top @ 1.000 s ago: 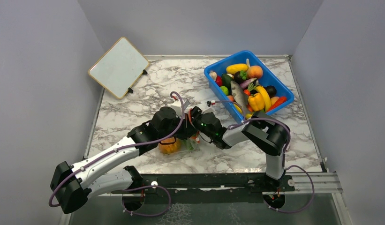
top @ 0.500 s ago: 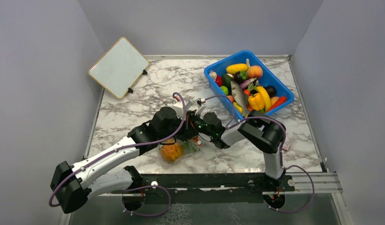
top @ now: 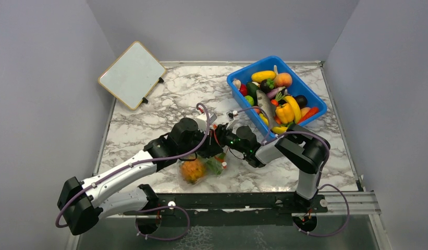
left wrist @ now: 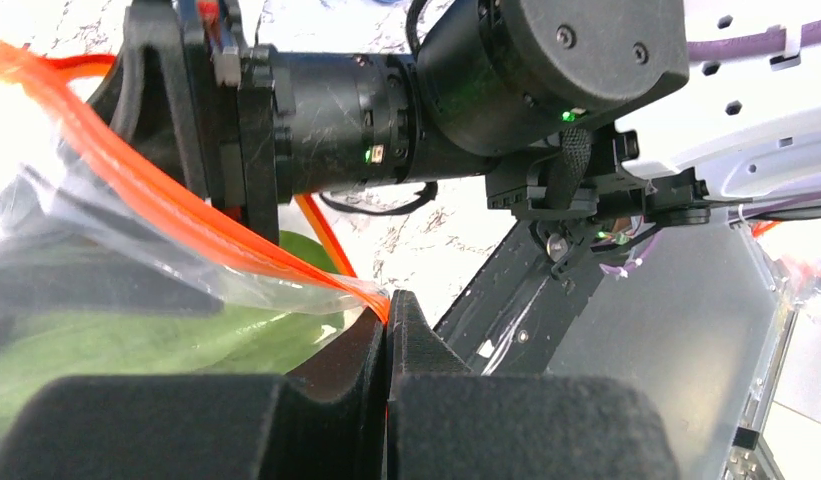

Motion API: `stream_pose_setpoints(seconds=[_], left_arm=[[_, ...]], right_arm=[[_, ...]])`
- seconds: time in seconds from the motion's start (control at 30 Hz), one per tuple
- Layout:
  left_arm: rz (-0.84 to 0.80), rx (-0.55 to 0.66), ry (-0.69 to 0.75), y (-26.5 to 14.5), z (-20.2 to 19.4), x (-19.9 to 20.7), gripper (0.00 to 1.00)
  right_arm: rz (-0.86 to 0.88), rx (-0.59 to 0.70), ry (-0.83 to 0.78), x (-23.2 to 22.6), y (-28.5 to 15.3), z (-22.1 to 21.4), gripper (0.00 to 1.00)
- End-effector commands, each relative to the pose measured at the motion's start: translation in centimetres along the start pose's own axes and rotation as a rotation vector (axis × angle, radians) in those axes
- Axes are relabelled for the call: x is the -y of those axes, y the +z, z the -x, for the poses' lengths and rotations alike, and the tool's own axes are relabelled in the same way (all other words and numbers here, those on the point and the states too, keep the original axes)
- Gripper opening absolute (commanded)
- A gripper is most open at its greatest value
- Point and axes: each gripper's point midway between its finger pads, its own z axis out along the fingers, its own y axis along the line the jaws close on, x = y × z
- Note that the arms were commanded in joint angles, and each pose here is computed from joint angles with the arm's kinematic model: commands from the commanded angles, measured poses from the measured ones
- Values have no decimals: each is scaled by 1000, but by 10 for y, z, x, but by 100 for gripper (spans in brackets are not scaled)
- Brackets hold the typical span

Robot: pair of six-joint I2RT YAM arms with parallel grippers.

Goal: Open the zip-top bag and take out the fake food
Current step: Pick up the fake fruit from the zipper food storage bag.

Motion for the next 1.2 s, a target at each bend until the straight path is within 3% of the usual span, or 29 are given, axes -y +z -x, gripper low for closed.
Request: stream_pose_setpoints(seconds=[0.0,0.2,0.47,0.6,0.73,0.93,1.17], left_arm=[[-127,32,68,-1,24,33,0],[-74,91,59,-6,34,26,0],[150,174,43,-33,44,-9,66],[326,248,7,-61,56,-38,86],[524,225,-126,-76,45,-94,89],[511,242,-366,-77,38,-154,87],[472,174,-463,-50,19,-184,68]], right_arm=[[90,-47,3,-21,-4,-3,55],[135,-169,-11,-21,1,-29,63],[34,-195,-11,1,-1,-38,63],[53,-218,-18,0,-5,-42,62],[81,-222,-12,-4,-8,-39,63],[123,-241,-16,-13,-7,-35,64],[149,-273,-21,-20,-2,-35,64]])
